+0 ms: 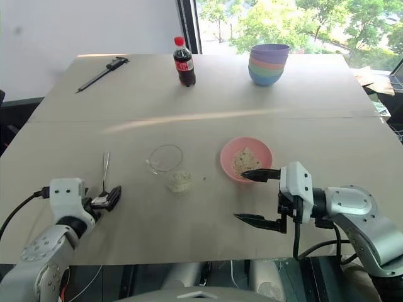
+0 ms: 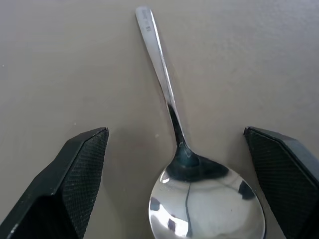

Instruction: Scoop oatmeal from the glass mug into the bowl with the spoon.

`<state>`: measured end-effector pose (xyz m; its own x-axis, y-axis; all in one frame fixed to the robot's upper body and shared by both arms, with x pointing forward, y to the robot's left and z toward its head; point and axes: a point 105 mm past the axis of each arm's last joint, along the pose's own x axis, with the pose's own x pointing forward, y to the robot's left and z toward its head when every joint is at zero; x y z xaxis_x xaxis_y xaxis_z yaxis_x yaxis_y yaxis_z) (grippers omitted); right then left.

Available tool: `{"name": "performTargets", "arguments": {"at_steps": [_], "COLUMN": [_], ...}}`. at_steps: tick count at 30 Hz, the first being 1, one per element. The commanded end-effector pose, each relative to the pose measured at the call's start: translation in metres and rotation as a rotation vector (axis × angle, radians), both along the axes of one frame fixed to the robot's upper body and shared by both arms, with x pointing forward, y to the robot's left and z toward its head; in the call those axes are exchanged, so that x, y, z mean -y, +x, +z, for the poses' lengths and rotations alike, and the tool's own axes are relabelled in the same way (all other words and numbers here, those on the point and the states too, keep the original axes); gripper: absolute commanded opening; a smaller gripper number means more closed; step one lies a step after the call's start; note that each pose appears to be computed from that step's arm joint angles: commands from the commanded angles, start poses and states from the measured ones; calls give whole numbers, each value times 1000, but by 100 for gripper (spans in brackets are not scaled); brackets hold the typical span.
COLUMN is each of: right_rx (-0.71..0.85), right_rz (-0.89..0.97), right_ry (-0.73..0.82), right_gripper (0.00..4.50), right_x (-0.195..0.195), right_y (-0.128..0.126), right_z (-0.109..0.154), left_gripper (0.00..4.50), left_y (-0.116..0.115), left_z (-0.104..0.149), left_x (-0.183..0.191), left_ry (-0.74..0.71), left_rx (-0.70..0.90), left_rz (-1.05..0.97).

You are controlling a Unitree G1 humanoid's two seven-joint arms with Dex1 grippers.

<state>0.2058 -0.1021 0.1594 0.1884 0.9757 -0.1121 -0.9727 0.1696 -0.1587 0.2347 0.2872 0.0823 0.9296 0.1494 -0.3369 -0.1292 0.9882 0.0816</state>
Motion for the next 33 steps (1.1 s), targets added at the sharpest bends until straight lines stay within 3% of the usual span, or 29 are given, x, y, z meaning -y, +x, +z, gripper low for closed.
{"name": "performTargets", "arguments": {"at_steps": [1, 5, 7, 8, 16, 26, 33], "right_rx": [19, 15, 14, 13, 9, 7, -10], "right_rz": [14, 8, 6, 4, -5, -17, -119], "right_ry": [16, 15, 17, 19, 26, 35, 109], "right_gripper": [446, 446, 450, 450, 450, 450, 450], "right_x": [-5, -5, -5, -6, -7, -5, 5], "right_y": [-6, -6, -6, -6, -6, -1, 26], "right_z": [5, 4, 3, 4, 3, 4, 24], "left_gripper": [450, 450, 394, 394, 14, 5, 5], "left_y": [2, 2, -1, -2, -13, 2, 23], "left_z": [3, -3, -7, -8, -20, 17, 81], "left_x": [-12, -12, -11, -11, -19, -38, -40], "left_ry": [3, -27, -56, -59, -75, 16, 159], "left_rx": [-28, -92, -120, -135, -193, 38, 301], "left_rz": [23, 1, -2, -4, 41, 83, 23]}}
